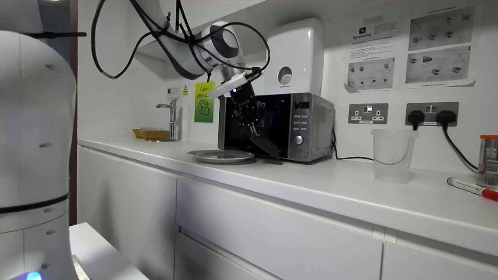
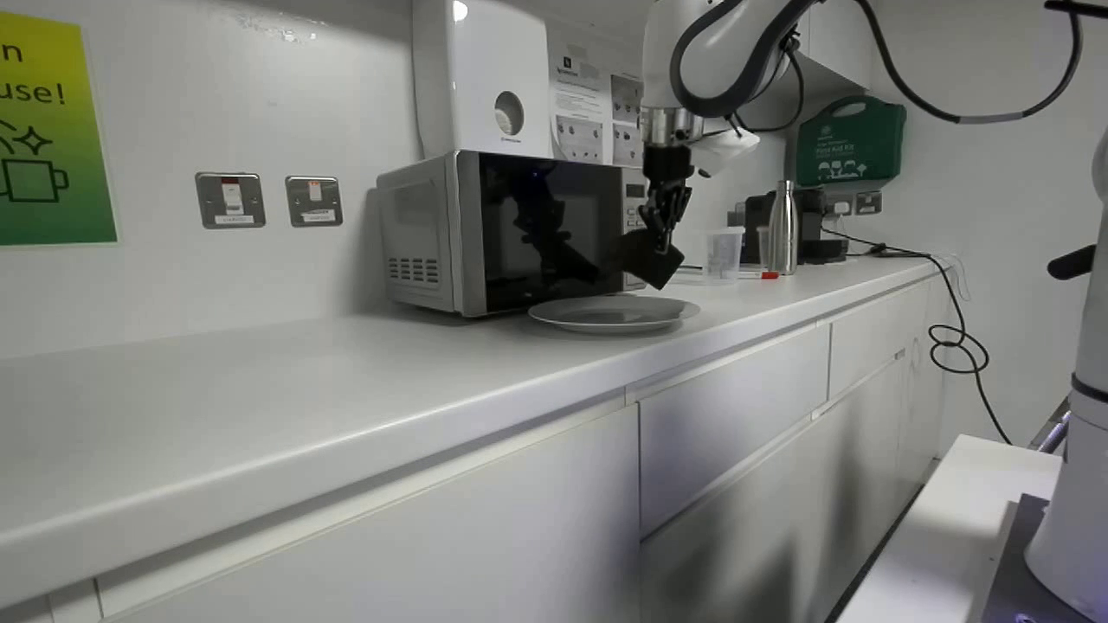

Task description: Pick up an object from the table

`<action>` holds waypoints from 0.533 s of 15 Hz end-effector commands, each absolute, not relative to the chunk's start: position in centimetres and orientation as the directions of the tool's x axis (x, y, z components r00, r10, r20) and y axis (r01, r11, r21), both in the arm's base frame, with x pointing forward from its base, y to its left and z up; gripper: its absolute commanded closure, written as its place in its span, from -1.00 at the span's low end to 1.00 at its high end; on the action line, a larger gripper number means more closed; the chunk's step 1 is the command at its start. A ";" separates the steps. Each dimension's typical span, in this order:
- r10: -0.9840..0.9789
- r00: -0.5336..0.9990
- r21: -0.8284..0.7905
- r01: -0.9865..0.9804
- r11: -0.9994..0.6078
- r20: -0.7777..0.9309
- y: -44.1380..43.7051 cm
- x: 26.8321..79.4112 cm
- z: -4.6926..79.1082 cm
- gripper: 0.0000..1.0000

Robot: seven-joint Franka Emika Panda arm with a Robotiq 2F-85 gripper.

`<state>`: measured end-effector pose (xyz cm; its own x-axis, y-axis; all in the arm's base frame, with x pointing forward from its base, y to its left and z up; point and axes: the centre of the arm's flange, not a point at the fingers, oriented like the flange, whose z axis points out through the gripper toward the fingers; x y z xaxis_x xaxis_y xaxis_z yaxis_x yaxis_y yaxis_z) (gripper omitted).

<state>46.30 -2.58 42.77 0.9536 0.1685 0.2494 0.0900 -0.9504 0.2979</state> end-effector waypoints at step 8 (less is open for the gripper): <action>0.247 0.952 0.208 0.208 -0.956 0.182 2.9 43.2 42.2 0.98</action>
<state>44.72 2.00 41.67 0.9518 0.2203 0.2133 0.1687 -0.9571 0.2357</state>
